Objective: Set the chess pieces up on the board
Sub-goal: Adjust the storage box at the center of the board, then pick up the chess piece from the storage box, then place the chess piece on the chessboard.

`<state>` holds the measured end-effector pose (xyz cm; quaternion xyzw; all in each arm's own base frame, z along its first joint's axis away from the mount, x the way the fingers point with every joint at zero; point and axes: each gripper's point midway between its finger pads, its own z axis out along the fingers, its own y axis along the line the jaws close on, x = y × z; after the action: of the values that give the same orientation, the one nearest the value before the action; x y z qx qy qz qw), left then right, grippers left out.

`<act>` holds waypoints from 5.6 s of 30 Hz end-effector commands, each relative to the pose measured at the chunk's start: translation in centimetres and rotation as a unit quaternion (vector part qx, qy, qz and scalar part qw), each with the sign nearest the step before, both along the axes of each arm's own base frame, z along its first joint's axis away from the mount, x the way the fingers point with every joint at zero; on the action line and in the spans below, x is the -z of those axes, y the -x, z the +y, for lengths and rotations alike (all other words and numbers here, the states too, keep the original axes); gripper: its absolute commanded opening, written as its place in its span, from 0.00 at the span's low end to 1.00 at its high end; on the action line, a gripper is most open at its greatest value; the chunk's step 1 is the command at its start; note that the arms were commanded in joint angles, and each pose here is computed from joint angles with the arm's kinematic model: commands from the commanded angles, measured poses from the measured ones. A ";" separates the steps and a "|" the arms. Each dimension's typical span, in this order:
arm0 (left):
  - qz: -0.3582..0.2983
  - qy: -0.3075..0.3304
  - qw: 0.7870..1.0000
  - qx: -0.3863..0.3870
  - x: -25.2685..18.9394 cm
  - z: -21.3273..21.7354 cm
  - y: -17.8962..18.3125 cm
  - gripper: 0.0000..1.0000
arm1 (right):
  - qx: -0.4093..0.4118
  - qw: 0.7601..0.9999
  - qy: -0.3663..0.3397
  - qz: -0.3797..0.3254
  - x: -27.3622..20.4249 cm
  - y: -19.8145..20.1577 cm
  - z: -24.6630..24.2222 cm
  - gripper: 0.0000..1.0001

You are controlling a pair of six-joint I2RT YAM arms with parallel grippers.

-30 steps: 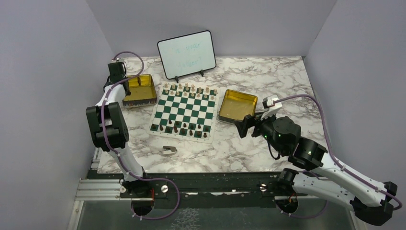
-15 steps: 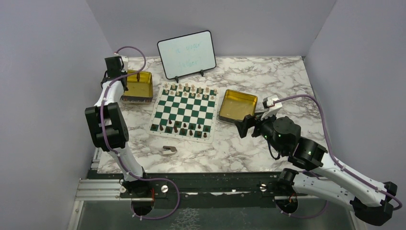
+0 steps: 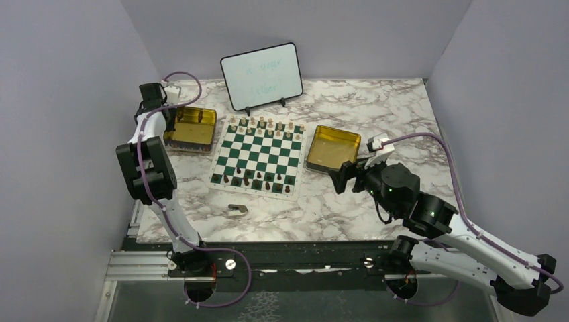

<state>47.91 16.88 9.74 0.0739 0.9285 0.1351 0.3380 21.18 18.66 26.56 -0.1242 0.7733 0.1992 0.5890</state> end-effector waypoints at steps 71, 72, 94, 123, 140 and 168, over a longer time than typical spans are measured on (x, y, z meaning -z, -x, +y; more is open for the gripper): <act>-0.169 0.127 0.977 -0.018 4.6 -10.9 -9.3 0.35 | 0.028 0.999 0.028 -0.001 -1.3 -1.5 0.3 1.00; -0.168 0.126 0.978 -0.016 4.6 -10.9 -9.4 0.34 | 0.027 0.999 0.027 0.000 -1.3 -1.5 0.4 1.00; -0.110 0.120 0.987 -0.006 6.1 -10.9 -8.5 0.18 | 0.018 1.000 0.009 -0.003 -2.4 -1.2 0.7 1.00; -0.062 0.365 0.928 0.049 -8.8 -21.7 1.1 0.03 | -0.098 0.994 -0.003 -0.042 -0.9 0.1 4.5 0.93; 0.070 0.485 0.806 0.332 -12.1 -39.8 19.3 0.00 | -0.366 0.844 0.193 -0.342 0.6 2.2 11.6 0.65; 0.102 0.476 0.759 0.432 -13.7 -42.8 27.4 0.02 | -0.449 0.729 0.353 -0.377 3.3 -1.0 16.3 0.51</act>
<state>21.63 -25.67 22.02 0.2893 0.7911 -0.4758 0.2529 22.76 34.40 23.30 -0.7008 0.3748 0.0821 0.6014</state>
